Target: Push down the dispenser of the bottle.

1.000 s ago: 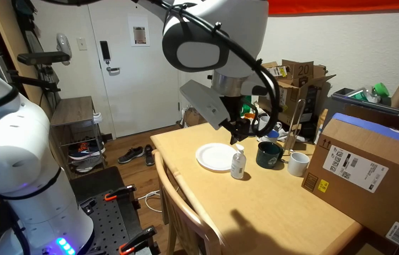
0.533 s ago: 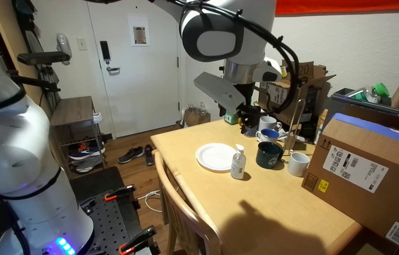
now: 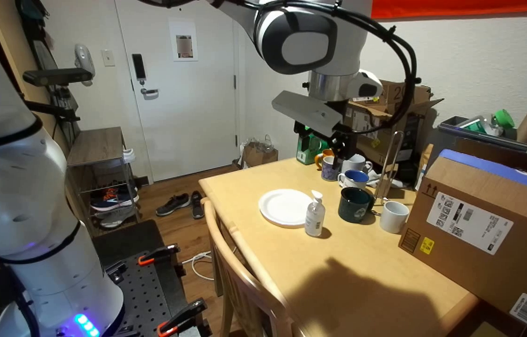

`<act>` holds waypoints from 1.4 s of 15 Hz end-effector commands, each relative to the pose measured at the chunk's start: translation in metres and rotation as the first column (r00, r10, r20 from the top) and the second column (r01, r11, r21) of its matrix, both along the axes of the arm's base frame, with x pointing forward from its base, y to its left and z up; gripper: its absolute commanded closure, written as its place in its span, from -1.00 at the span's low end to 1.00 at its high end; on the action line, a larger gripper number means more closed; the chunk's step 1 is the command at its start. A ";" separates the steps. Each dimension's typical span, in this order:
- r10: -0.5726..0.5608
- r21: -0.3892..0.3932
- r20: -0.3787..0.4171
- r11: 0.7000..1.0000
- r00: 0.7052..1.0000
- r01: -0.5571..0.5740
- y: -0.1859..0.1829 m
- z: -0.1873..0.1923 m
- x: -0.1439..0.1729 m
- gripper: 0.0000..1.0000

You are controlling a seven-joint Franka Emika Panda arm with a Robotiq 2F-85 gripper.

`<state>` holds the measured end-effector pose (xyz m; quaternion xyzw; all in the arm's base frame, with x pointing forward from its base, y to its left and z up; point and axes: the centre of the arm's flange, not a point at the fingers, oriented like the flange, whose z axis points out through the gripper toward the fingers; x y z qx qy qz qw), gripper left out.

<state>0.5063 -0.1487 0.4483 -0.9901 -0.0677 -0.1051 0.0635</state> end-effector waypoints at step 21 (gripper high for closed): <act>0.163 -0.096 -0.056 0.981 0.985 -0.167 0.052 0.014 0.051 1.00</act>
